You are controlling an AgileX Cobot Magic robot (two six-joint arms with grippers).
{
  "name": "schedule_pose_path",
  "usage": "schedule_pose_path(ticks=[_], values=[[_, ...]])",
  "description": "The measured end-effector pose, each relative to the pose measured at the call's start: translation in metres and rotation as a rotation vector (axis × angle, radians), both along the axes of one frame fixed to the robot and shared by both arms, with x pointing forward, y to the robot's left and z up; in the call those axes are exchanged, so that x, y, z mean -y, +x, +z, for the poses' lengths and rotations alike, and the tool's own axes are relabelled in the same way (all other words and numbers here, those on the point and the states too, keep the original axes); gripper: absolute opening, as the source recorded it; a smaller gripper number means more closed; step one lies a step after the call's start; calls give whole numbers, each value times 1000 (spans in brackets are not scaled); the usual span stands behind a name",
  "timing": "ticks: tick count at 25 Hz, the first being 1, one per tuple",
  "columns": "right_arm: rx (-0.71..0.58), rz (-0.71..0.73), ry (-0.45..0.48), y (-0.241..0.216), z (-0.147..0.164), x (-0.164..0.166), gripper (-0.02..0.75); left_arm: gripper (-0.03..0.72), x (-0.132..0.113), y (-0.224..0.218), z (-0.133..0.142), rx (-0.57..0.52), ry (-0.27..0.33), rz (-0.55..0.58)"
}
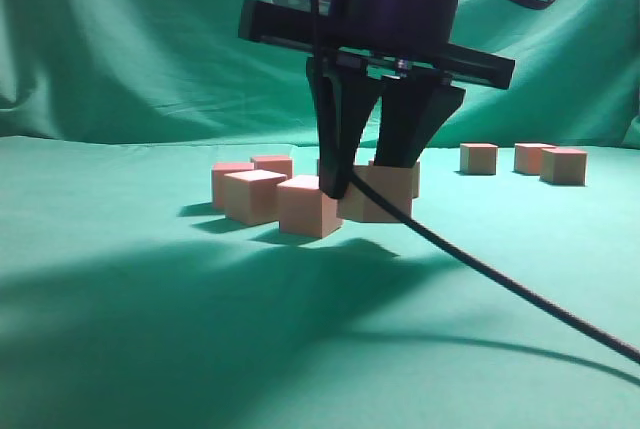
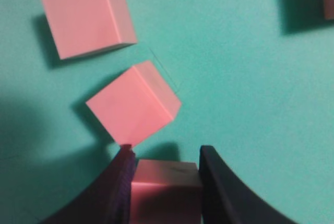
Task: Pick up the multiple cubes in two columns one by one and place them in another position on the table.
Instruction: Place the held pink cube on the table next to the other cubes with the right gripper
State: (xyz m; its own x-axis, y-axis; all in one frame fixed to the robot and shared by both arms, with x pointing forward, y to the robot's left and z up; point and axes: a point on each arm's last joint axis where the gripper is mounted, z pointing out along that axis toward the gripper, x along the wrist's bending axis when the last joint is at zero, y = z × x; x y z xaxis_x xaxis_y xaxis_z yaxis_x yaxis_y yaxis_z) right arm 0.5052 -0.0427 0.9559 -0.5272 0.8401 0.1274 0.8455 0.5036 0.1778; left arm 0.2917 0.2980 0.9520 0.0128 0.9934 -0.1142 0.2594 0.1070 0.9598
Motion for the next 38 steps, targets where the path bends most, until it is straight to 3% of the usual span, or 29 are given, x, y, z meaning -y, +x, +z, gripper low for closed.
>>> schedule_pose_path(ticks=[9, 19, 38], values=[[17, 3, 5, 1, 1, 0, 274, 0, 0, 0, 0, 0, 0, 0], [63, 18, 16, -3, 25, 6, 274, 0, 0, 0, 0, 0, 0, 0], [45, -63, 10, -4, -1, 8, 274, 0, 0, 0, 0, 0, 0, 0]])
